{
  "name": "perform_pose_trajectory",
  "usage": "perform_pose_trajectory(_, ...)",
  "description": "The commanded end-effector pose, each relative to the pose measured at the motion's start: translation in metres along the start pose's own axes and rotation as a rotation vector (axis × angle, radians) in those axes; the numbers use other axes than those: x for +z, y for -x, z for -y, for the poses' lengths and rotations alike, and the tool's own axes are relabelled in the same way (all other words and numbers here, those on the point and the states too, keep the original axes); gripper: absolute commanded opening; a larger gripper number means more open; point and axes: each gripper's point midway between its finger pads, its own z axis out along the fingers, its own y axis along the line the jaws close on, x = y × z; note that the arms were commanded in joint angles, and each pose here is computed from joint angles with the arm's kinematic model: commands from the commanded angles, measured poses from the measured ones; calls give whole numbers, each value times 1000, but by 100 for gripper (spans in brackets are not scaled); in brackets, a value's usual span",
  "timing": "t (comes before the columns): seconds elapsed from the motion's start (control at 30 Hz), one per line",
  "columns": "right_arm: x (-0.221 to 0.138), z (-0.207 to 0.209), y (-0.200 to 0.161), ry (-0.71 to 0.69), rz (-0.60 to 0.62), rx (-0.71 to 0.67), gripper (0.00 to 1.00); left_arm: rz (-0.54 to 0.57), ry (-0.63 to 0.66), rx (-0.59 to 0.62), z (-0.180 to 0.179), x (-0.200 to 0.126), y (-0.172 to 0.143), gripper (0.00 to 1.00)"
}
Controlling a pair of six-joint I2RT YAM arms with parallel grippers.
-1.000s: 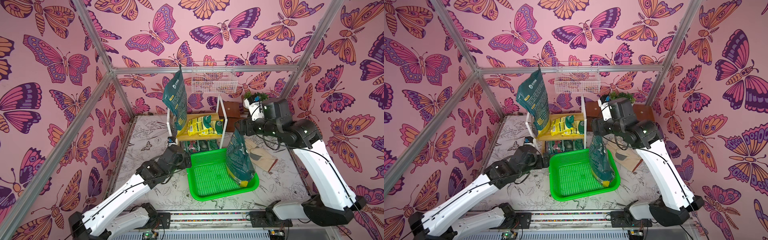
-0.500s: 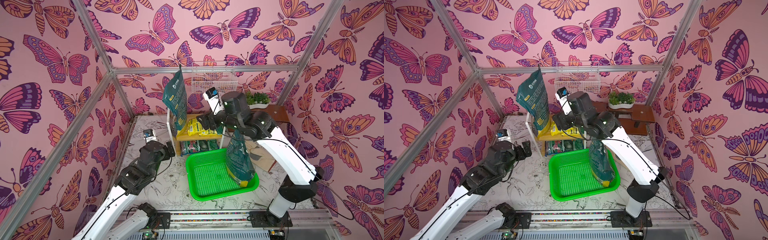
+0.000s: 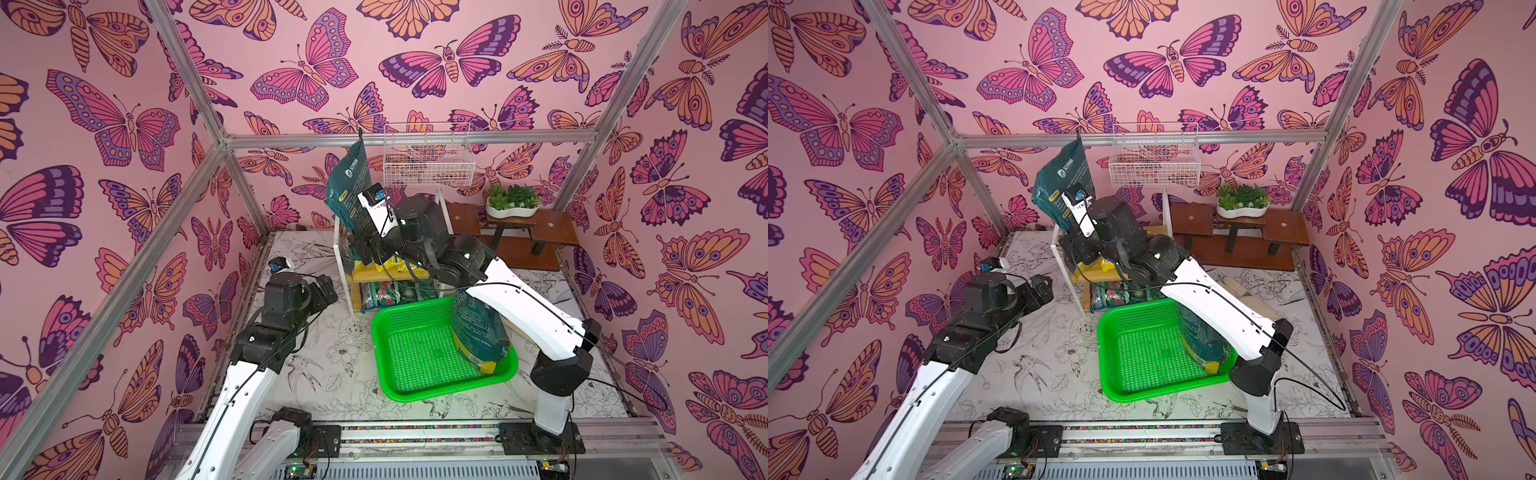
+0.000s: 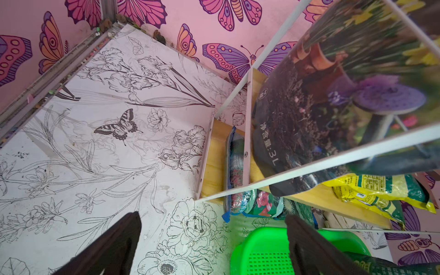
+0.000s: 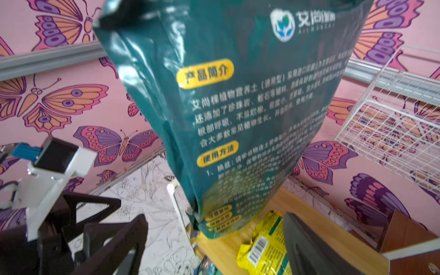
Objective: Take down the fertilizer bag from the shelf
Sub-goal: Pick up the fertilizer bag from the shelf.
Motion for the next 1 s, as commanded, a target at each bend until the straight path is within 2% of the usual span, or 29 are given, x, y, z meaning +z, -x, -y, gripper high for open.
perform_pose_trajectory(0.0,12,4,23,-66,106,12,92,-21,-47,-11,6,3,-5,100)
perform_pose_trajectory(0.33,51,22,23,-229,176,56,87,-31,-66,-22,4,3,-15,100)
perform_pose_trajectory(0.47,56,29,24,-286,198,70,81,-34,-66,-9,3,3,-16,100)
perform_pose_trajectory(0.53,58,31,25,-306,210,73,73,-33,-69,-3,4,3,-16,100)
perform_pose_trajectory(0.7,60,31,27,-309,229,75,39,-35,-67,6,3,4,-16,100)
perform_pose_trajectory(0.9,60,26,31,-277,241,74,5,-36,-62,11,1,4,-18,100)
perform_pose_trajectory(0.93,59,27,33,-275,245,75,0,-34,-60,12,0,4,-18,100)
perform_pose_trajectory(0.97,58,27,35,-277,251,78,0,-37,-60,11,0,4,-19,100)
